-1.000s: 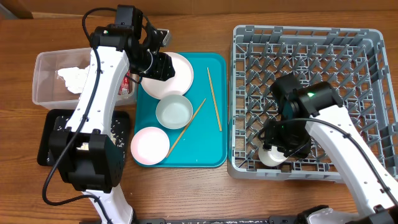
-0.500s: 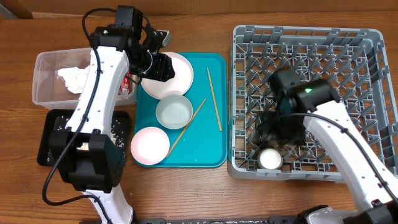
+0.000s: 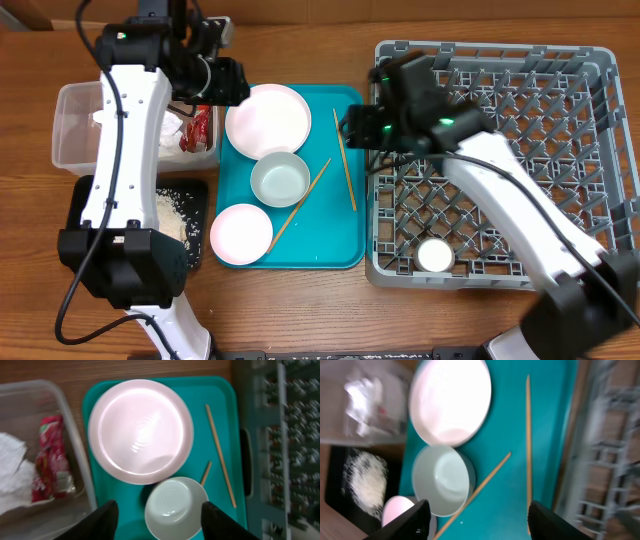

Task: Sort waste into correct bins and load items into the dishwasher
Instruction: 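Move the right gripper to the white bowl on the teal tray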

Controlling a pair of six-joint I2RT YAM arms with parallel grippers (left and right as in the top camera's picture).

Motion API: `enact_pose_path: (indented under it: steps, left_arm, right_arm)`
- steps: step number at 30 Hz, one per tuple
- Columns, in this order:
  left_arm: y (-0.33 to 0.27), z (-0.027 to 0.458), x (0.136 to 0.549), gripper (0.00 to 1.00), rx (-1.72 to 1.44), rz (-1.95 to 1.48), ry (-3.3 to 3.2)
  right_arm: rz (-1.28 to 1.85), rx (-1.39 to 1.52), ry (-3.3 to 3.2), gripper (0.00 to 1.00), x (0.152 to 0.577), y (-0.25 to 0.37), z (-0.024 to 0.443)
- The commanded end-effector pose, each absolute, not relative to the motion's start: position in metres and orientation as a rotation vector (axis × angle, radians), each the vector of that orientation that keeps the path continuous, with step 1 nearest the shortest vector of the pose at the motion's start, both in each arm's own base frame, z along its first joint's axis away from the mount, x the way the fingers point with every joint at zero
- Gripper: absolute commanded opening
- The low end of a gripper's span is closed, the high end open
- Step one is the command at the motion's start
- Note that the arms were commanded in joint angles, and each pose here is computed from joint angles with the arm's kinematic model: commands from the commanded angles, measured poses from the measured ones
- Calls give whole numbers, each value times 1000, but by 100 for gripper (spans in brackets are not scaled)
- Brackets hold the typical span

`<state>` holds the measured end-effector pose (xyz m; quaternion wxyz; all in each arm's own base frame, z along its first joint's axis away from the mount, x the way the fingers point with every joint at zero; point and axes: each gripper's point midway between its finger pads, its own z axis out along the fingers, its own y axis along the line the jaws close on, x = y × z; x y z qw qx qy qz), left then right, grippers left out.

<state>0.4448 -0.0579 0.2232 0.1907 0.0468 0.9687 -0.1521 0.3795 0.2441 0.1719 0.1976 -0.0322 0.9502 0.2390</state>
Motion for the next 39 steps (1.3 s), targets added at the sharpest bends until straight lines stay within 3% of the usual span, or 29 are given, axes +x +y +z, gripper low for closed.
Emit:
enact_pose_path:
  steps: [1,9,14,24,30,36,39]
  left_arm:
    - [-27,228,449,60,-61,-318,2719]
    - [-14,227,449,77,-93,-268,2720]
    - [-14,226,449,82,-93,-269,2723]
    - [-15,225,449,86,-94,-270,2726]
    - [-15,225,449,86,-94,-270,2726]
    - [-14,224,449,100,-94,-269,2727]
    - [-14,224,449,100,-94,-269,2727]
  right_arm:
    - [705,-147,2788,63,371,275,118]
    - [727,-225,2894,56,365,307,44]
    - [745,-236,2862,50,370,313,46]
    - [780,-388,2747,50,386,333,85]
    - [639,-432,2736,50,380,346,69]
    - [584,-424,2819,38,369,349,34]
    - [581,-412,2821,22,370,348,34]
